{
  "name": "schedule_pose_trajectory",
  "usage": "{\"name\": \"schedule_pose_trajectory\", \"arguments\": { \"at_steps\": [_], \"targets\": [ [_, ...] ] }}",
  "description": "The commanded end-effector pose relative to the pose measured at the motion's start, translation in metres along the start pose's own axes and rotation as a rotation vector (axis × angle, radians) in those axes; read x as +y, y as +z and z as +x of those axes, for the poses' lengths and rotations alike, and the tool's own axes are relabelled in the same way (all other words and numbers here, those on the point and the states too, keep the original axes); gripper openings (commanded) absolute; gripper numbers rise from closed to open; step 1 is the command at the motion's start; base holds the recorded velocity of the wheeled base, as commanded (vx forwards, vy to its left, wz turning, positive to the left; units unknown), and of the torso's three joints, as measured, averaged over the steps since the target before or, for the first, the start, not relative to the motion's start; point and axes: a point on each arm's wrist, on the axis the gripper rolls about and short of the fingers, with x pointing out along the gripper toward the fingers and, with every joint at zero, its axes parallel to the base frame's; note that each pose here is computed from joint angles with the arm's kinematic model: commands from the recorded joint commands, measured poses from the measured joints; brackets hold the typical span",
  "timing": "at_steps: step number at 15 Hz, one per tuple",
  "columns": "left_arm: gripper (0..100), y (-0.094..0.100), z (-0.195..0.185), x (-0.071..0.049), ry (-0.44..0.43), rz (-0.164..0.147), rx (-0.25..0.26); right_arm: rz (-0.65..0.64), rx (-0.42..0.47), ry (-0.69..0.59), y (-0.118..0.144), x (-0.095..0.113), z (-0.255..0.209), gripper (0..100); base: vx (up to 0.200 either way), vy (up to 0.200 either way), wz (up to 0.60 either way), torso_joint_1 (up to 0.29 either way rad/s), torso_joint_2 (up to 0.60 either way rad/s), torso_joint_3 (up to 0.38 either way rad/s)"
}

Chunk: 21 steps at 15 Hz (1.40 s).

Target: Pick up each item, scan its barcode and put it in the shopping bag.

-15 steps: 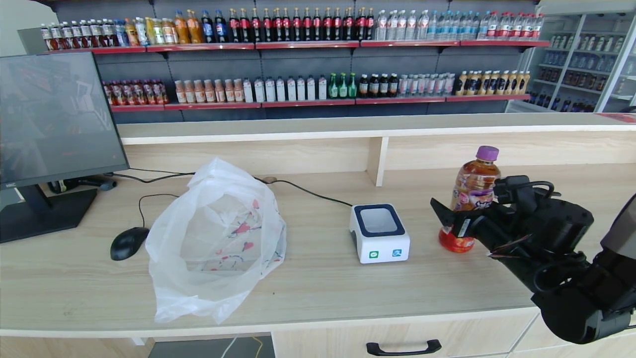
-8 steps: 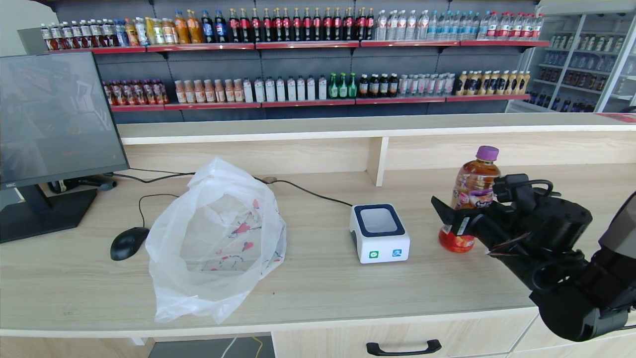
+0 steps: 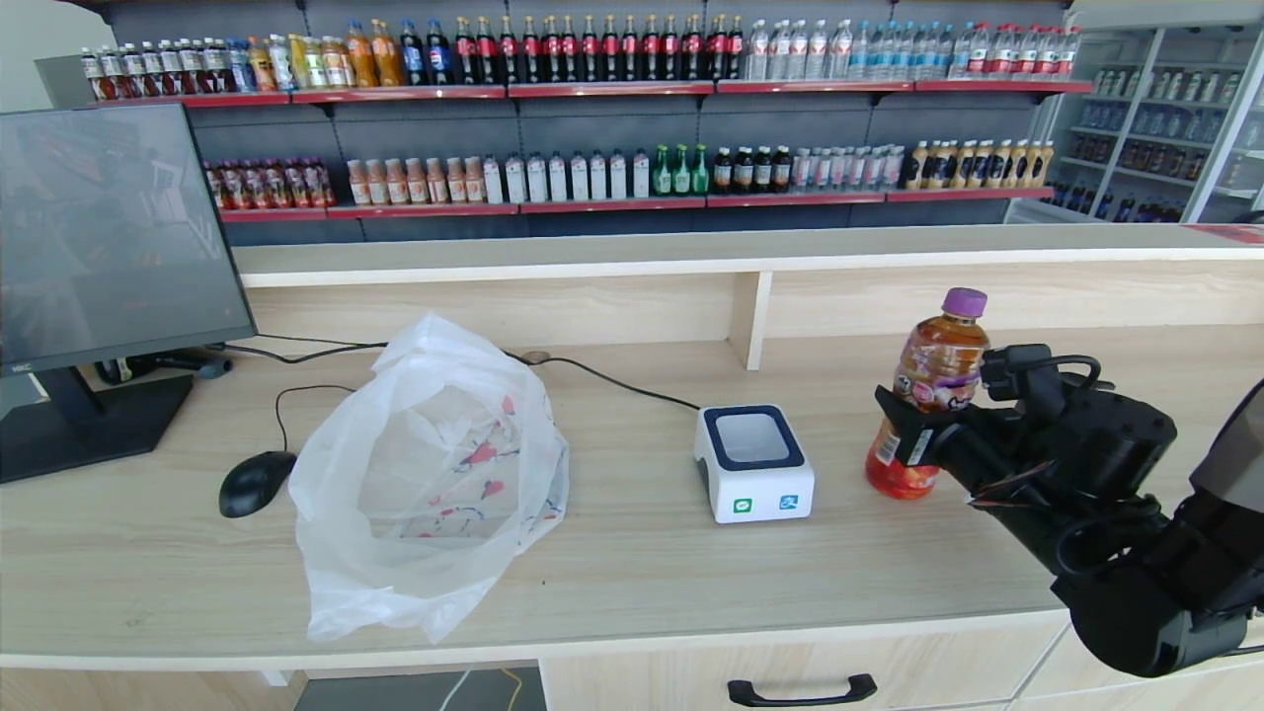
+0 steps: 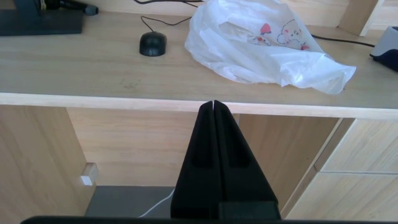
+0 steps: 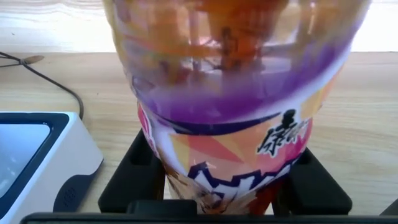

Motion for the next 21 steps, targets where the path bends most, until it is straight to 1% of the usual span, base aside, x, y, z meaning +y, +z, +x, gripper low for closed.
{"name": "schedule_pose_trajectory", "arguments": {
  "at_steps": [1,5,7,9,12,14,16,17,18,19,20,21],
  "targets": [
    [0,0.0,0.0,0.0,0.0,-0.001,-0.001,0.002,-0.011,0.001,0.003,0.0,-0.001,0,0.0,0.0,0.0,0.0,0.0,0.0],
    [0,0.0,0.0,0.0,0.0,-0.001,-0.001,0.006,-0.048,0.001,0.016,0.0,-0.006,0,0.0,0.0,0.0,0.0,0.0,0.0],
    [0,0.0,0.0,0.0,0.0,-0.001,0.0,0.005,-0.08,0.005,0.027,0.001,-0.01,0,0.0,0.0,0.0,0.0,0.0,0.0],
    [0,0.0,0.0,0.0,0.0,-0.001,-0.001,0.011,-0.113,0.033,0.038,0.011,-0.017,0,0.0,0.0,0.0,0.0,0.0,0.0],
    [0,0.0,0.0,0.0,-0.005,-0.001,0.0,0.018,-0.144,0.096,0.054,0.027,-0.042,0,0.0,0.0,0.0,0.0,0.0,0.0],
    [0,0.0,0.0,0.0,-0.003,-0.001,-0.001,0.023,-0.185,0.136,0.069,0.034,-0.062,0,0.0,0.0,0.0,0.0,0.0,0.0],
    [0,0.0,0.0,0.0,-0.002,-0.001,0.0,0.024,-0.203,0.154,0.076,0.036,-0.079,0,0.0,0.0,0.0,0.0,0.0,0.0],
    [0,0.0,0.0,0.0,-0.002,-0.001,-0.001,0.009,-0.187,0.157,0.074,0.033,-0.101,0,0.0,0.0,0.0,0.0,0.0,0.0],
    [0,0.0,0.0,0.0,-0.002,-0.001,0.0,0.001,-0.2,0.161,0.078,0.031,-0.111,0,0.0,0.0,0.0,0.0,0.0,0.0],
    [0,0.0,0.0,0.0,-0.002,-0.001,-0.001,-0.001,-0.22,0.174,0.082,0.033,-0.114,0,0.0,0.0,0.0,0.0,0.0,0.0],
    [0,0.0,0.0,0.0,-0.002,-0.001,0.0,-0.005,-0.252,0.23,0.088,0.04,-0.119,0,0.0,0.0,0.0,0.0,0.0,0.0],
    [0,0.0,0.0,0.0,-0.002,-0.001,0.0,0.002,-0.255,0.252,0.089,0.042,-0.126,0,0.0,0.0,0.0,0.0,0.0,0.0]
  ]
}}
